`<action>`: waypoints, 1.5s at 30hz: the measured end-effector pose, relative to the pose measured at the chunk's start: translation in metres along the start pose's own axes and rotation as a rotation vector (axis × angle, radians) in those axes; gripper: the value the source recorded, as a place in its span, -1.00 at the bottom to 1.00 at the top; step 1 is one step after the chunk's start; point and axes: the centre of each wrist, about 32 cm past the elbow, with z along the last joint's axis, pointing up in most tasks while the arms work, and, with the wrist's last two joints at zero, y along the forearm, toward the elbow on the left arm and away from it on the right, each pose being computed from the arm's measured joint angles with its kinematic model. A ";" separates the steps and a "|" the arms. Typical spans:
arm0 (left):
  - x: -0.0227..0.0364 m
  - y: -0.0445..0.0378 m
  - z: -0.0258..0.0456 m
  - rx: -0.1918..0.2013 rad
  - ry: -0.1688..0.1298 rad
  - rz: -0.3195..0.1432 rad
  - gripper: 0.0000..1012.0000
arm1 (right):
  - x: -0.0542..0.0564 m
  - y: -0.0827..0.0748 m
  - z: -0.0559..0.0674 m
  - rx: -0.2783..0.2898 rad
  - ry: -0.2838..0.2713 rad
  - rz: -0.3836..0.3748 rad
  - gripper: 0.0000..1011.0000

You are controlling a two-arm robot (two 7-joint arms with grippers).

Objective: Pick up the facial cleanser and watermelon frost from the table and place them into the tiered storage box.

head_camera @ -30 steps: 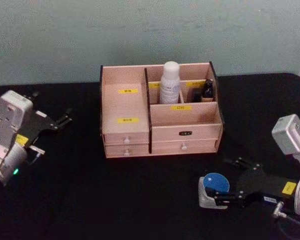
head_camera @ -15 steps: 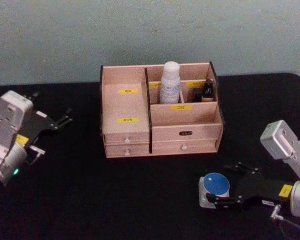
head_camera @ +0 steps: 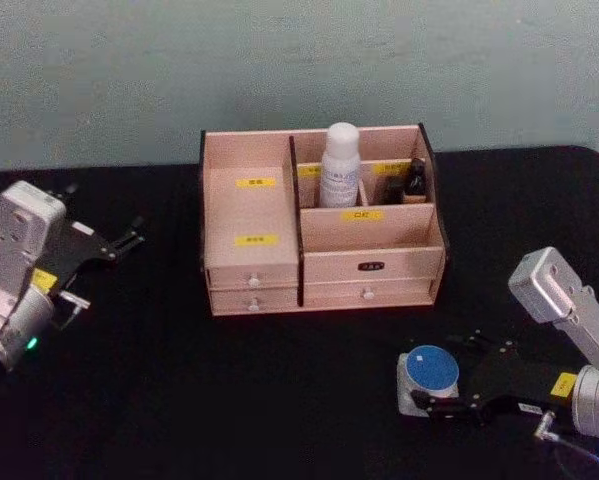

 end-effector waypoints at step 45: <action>0.0000 0.0000 0.0000 0.000 0.000 0.000 0.98 | 0.000 0.005 -0.002 -0.012 0.009 -0.003 0.62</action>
